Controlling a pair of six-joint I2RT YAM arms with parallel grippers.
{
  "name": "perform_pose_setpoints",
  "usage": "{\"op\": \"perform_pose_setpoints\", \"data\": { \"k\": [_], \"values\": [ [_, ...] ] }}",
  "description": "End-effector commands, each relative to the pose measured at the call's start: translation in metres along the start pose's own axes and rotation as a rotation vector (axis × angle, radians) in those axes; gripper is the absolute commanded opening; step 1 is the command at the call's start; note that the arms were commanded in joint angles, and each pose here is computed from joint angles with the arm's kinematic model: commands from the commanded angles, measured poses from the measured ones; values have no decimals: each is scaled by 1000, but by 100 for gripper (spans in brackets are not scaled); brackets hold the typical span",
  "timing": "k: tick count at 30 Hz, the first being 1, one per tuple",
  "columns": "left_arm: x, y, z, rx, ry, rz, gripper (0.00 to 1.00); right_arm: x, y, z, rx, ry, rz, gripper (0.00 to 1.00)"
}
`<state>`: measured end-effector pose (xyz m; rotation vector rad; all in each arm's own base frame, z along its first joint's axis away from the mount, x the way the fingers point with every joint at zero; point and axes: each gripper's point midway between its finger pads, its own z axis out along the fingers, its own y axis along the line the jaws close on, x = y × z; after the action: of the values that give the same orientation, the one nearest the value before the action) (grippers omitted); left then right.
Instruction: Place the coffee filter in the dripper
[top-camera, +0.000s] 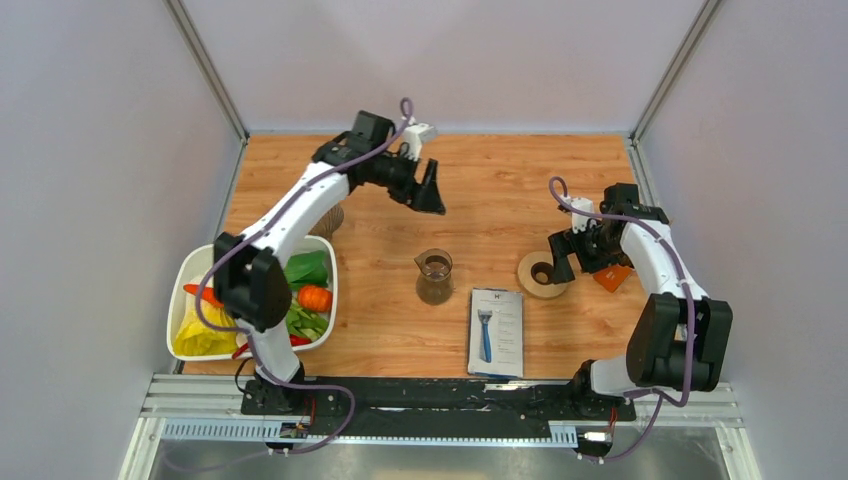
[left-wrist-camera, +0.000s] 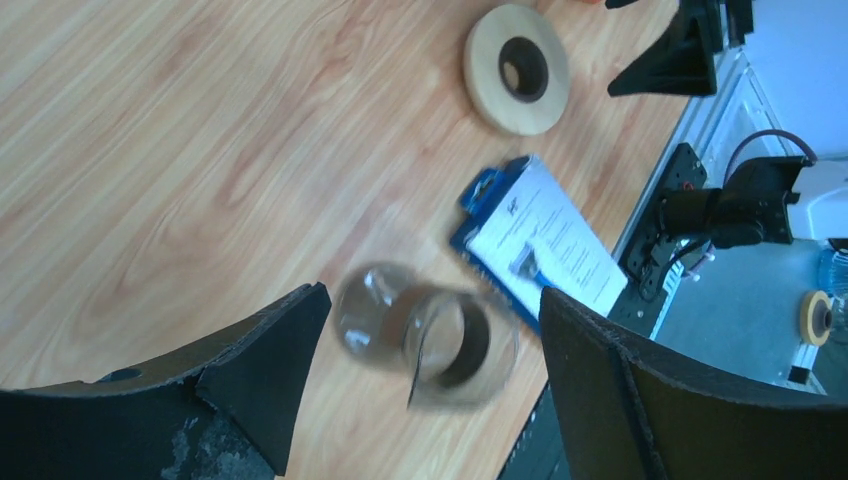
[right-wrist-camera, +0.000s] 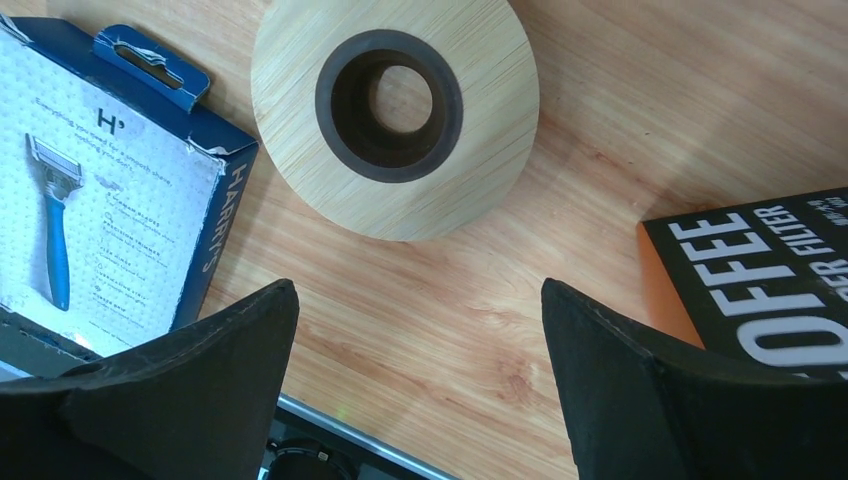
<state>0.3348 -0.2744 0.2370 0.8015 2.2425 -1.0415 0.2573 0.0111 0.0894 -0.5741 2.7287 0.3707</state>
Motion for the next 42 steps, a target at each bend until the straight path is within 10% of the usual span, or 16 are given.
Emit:
{"op": "perform_pose_setpoints", "data": {
  "k": [1,17,42],
  "values": [
    [-35,-28,65,105,-46,30,85,-23,1,-28,46,-97,-56,94],
    [17,-47,276,238,92,-141,64,-32,14,-52,46,-173,-67,95],
    [64,-65,305,467,188,-385,46,-30,9,-55,71,-161,-102,96]
  ]
}}
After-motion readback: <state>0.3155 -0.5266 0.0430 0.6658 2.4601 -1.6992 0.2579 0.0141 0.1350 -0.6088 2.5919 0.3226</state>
